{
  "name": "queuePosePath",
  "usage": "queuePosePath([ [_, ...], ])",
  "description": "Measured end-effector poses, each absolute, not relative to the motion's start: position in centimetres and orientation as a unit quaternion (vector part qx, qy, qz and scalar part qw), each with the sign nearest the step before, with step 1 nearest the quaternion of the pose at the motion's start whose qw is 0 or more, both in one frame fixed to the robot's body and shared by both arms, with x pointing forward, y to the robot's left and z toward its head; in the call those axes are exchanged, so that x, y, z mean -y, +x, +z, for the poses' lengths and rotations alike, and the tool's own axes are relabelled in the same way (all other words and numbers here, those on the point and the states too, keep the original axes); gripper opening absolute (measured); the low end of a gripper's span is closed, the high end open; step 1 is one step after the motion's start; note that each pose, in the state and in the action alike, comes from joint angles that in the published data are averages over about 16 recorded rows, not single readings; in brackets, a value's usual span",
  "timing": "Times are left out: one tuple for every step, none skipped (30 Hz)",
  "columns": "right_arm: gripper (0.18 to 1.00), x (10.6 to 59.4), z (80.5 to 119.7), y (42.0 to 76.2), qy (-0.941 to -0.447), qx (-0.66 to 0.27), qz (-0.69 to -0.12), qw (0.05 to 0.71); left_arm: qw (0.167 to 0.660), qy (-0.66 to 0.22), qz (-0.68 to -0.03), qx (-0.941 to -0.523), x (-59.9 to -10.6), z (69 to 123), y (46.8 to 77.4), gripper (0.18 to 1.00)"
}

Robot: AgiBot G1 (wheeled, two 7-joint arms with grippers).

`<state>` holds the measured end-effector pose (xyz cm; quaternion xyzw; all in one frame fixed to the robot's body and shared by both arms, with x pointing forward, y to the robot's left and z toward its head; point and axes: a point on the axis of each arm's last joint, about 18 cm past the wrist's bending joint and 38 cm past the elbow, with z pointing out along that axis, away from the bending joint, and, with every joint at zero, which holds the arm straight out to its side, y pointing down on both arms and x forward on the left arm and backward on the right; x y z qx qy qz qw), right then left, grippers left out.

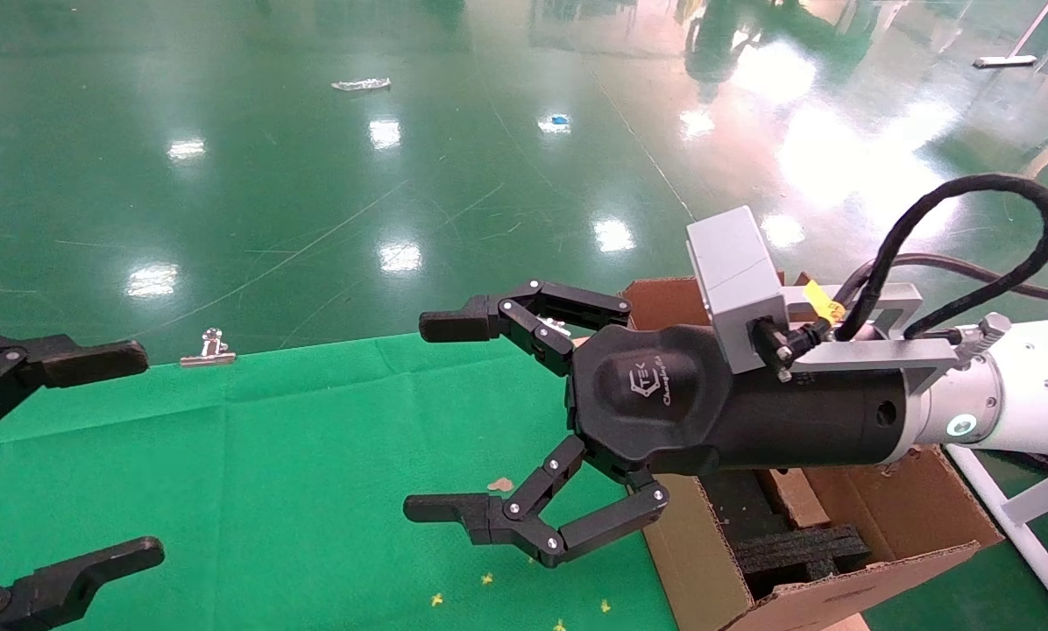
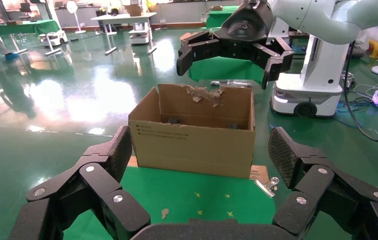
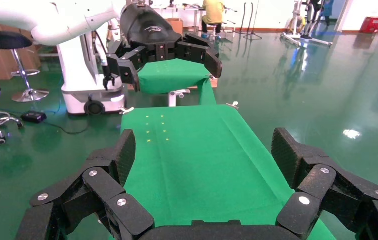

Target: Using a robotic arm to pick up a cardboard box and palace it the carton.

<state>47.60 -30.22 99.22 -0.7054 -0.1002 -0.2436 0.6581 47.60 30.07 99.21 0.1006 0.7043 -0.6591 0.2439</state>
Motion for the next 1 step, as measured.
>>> queuePosePath([
  [1.0,30.22,99.22,47.6,-0.705,0.1,-0.244,0.658,0.244,0.101,-0.659,-0.704,-30.07,99.21,47.6,1.001],
])
